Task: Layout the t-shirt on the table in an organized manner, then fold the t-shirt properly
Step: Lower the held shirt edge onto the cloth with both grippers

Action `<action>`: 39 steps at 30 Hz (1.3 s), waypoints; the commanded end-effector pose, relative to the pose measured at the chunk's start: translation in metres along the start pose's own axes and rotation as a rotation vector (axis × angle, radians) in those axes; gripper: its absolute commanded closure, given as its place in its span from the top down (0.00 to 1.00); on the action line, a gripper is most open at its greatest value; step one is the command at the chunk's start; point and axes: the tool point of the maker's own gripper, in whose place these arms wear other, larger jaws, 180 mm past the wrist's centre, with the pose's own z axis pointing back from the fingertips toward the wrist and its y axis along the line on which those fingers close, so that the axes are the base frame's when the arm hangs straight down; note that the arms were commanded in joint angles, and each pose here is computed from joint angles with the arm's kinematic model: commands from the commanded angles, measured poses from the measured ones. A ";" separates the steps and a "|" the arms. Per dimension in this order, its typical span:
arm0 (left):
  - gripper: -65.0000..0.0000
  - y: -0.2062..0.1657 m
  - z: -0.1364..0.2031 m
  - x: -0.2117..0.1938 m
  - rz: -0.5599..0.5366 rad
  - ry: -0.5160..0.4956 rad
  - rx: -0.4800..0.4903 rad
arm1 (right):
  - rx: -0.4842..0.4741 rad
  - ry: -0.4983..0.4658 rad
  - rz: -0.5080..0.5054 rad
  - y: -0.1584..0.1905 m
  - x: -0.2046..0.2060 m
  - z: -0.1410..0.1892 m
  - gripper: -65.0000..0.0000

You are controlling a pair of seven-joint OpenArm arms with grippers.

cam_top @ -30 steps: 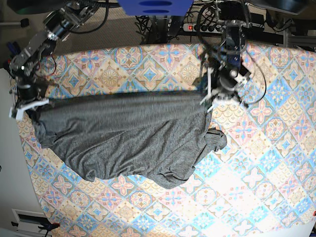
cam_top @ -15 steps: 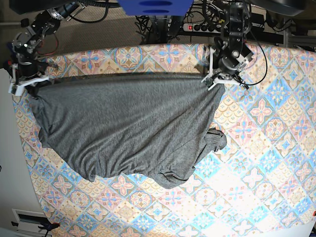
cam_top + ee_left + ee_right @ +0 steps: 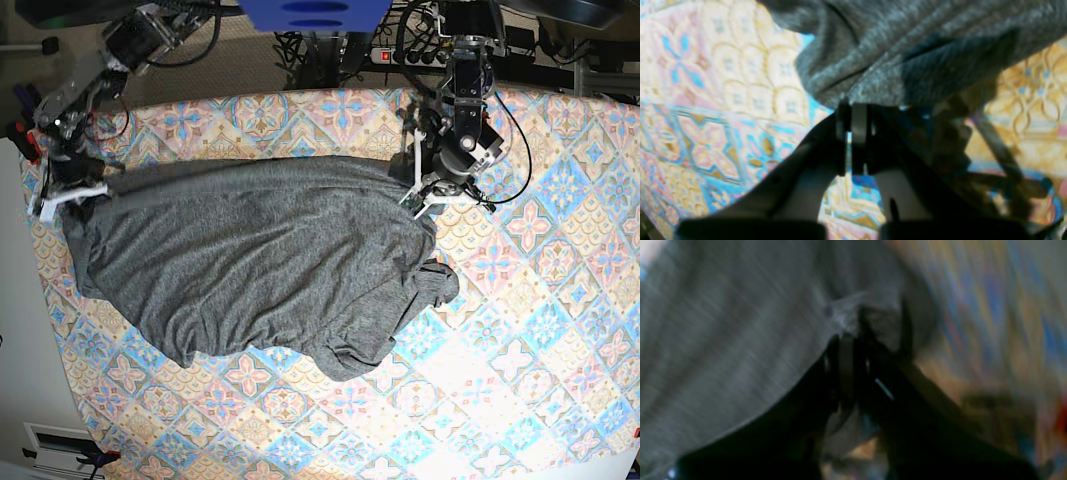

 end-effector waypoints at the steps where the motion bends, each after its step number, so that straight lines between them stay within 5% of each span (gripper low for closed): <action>1: 0.00 0.004 0.004 0.008 -0.002 -0.024 0.018 | -0.024 -0.016 0.012 -0.010 0.006 0.006 0.00; 13: 0.00 -0.009 0.005 -0.031 -0.058 0.059 -0.012 | -0.025 -0.017 0.014 -0.010 0.007 0.006 0.00; 17: 0.00 -0.012 0.005 -0.037 -0.054 0.069 -0.018 | -0.025 -0.017 0.013 -0.010 0.006 0.006 0.20; 19: 0.10 -0.013 0.008 -0.035 -0.059 0.063 -0.015 | -0.027 -0.026 0.023 -0.010 0.010 0.008 0.24; 24: 0.28 -0.012 0.020 -0.018 -0.081 0.009 0.006 | -0.044 -0.073 0.089 -0.010 0.030 0.023 0.32; 39: 0.29 0.016 0.043 0.045 -0.014 -0.167 0.099 | -0.047 -0.137 0.128 -0.004 0.054 0.031 0.32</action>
